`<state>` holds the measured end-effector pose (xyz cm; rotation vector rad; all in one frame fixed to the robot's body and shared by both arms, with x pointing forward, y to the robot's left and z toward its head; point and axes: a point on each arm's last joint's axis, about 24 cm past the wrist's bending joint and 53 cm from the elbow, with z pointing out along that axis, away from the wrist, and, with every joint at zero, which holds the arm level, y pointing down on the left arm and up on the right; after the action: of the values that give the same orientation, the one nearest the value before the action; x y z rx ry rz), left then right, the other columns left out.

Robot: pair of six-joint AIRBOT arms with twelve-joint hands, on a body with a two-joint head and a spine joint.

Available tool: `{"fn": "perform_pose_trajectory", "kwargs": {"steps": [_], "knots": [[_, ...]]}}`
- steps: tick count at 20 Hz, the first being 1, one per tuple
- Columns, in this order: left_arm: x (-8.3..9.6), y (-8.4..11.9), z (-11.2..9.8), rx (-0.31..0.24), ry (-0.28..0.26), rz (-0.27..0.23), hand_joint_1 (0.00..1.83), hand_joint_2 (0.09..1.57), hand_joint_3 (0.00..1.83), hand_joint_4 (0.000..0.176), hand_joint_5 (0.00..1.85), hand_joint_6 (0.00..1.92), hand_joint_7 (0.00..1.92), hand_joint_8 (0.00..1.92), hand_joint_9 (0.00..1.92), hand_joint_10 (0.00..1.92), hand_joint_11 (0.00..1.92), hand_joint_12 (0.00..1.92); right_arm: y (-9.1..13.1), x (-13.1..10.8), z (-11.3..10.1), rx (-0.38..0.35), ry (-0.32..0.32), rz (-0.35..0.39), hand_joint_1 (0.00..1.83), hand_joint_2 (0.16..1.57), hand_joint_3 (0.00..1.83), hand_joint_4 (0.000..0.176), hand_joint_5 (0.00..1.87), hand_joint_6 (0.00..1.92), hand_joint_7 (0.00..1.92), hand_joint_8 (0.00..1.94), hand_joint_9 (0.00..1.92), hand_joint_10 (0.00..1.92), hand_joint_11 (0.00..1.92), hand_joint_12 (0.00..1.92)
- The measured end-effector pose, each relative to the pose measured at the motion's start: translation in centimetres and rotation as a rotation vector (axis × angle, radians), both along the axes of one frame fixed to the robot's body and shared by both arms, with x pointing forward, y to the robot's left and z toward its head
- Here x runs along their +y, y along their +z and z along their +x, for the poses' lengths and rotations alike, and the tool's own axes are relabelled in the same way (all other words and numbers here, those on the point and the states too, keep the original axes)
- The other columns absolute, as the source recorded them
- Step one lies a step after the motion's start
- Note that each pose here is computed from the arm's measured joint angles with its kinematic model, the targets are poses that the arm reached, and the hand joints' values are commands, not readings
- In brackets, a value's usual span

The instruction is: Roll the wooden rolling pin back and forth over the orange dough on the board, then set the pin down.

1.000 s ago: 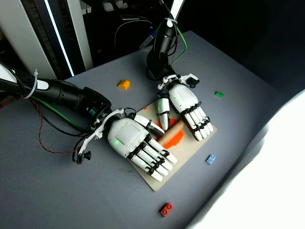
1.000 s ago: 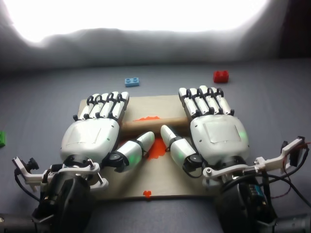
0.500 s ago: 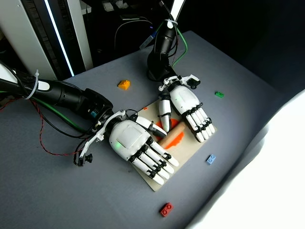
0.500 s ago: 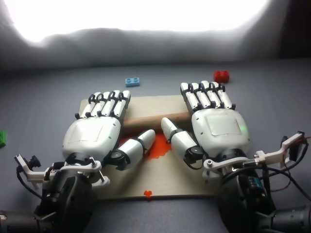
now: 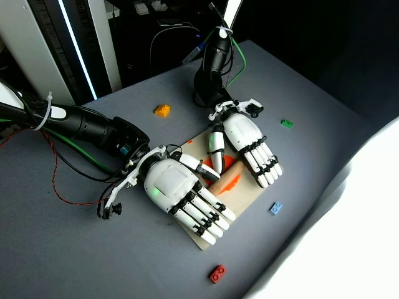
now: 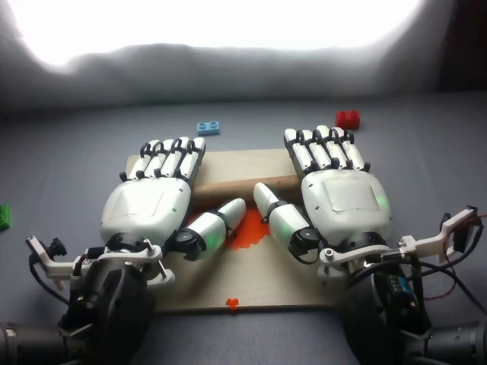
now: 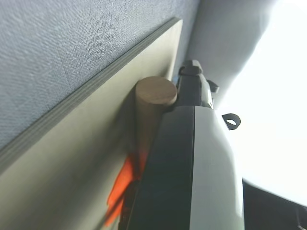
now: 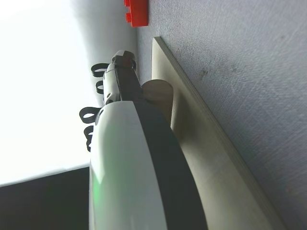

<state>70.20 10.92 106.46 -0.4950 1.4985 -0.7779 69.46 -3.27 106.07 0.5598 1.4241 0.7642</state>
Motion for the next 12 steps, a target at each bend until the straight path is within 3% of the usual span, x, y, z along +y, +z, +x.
{"fn": "perform_pose_trajectory", "kwargs": {"steps": [12], "knots": [[-0.29,0.33,0.75,-0.008,-0.004,0.035,0.0,1.31,0.01,0.0,0.0,0.0,0.0,0.0,0.0,0.0,0.0,0.0,-0.24,-0.23,0.2,0.007,-0.003,-0.005,0.0,1.39,0.0,0.0,0.14,0.0,0.14,0.0,0.1,0.0,0.0,0.17]]}}
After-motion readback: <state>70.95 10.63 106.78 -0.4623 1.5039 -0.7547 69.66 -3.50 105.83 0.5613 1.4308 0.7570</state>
